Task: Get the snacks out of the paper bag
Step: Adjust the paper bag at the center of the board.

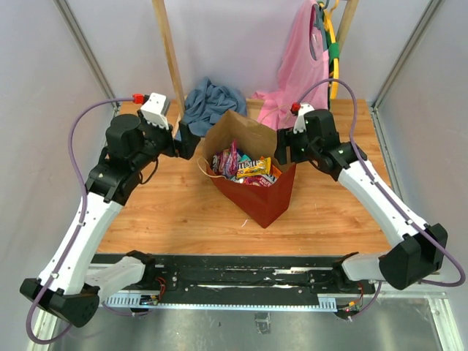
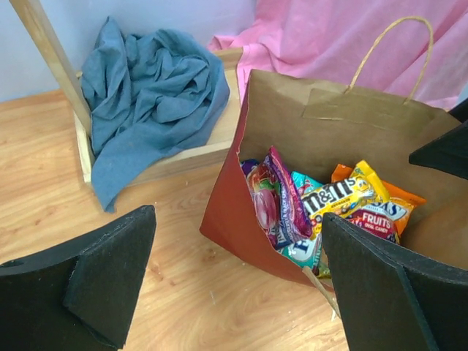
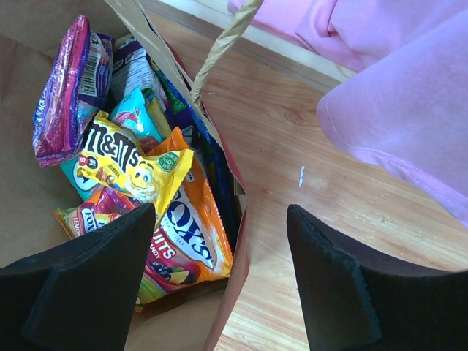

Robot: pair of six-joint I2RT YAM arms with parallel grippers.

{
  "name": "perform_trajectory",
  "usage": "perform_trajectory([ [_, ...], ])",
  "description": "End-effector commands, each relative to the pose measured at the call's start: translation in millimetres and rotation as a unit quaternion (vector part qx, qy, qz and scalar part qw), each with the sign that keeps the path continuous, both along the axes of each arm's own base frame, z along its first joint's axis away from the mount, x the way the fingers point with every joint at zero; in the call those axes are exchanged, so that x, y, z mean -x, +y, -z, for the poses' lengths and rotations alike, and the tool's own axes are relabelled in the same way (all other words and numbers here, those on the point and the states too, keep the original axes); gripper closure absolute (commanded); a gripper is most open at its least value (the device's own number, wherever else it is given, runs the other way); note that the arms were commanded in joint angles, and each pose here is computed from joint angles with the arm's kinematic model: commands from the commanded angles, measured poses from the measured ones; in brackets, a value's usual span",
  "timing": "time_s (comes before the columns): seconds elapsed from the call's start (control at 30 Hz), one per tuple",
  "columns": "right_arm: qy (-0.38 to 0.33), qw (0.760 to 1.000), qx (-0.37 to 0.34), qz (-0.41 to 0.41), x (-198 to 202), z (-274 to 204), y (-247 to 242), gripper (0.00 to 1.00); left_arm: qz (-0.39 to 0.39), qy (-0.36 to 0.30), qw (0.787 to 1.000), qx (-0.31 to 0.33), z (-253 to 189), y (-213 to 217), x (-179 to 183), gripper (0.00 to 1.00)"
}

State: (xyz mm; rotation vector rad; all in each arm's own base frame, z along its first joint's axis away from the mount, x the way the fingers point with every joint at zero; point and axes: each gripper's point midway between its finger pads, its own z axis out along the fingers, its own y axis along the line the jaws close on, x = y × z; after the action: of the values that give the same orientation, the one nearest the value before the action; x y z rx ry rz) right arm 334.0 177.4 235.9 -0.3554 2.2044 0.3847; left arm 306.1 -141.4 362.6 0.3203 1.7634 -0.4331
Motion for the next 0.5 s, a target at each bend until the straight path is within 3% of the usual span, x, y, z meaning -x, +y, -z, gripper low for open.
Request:
perform_trajectory([
  [0.0, -0.005, 1.000, -0.001, -0.021, 0, -10, 9, 0.26, -0.018, 0.003, 1.000, 0.011, -6, 2, -6, 0.00],
  [0.1, -0.008, 1.000, 0.000, -0.022, -1, -11, 9, 0.25, -0.032, -0.001, 0.999, 0.015, -10, 7, -7, 0.00],
  [0.3, -0.004, 1.000, -0.002, -0.029, -3, -8, 13, 0.29, 0.012, 0.036, 0.999, -0.008, 11, -8, -11, 0.00],
  [0.47, -0.005, 0.999, -0.009, -0.037, -5, -10, 18, 0.47, 0.014, 0.024, 1.000, 0.005, 13, -11, -12, 0.00],
])
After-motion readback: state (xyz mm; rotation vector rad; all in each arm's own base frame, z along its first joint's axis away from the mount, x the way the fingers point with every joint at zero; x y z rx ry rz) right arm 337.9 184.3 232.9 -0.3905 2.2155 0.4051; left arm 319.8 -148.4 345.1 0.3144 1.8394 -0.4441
